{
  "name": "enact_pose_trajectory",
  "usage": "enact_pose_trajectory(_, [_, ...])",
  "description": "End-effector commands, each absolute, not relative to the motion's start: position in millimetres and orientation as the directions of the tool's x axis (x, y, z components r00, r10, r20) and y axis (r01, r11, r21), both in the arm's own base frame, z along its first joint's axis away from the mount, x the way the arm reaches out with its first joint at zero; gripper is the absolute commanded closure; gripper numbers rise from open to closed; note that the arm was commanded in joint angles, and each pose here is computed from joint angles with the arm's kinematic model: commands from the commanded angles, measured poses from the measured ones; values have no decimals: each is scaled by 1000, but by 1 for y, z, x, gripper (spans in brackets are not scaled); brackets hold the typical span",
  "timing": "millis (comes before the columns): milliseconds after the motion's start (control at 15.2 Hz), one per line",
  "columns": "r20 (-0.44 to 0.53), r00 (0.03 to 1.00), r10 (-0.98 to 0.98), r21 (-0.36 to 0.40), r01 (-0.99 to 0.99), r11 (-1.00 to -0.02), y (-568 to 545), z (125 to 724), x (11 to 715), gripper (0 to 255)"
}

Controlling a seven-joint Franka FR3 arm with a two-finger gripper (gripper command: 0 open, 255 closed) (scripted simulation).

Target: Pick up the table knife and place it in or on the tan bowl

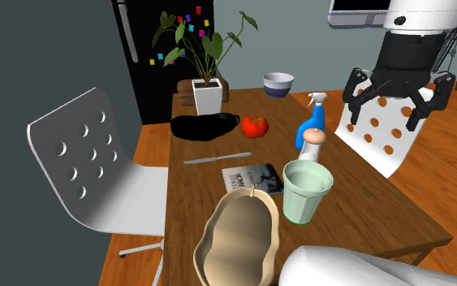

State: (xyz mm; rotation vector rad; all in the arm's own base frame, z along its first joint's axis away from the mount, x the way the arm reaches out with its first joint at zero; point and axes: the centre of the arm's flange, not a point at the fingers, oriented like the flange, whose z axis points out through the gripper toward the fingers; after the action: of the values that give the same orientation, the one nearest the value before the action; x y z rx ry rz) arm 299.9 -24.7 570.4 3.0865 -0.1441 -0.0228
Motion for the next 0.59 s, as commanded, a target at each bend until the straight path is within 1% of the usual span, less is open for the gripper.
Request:
enact_pose_trajectory(0, [-12, 996, -93, 52, -93, -994, -25, 570, 300, 0])
enact_pose_trajectory(528, [4, 955, -295, 48, -295, -954, 65, 517, 307, 0])
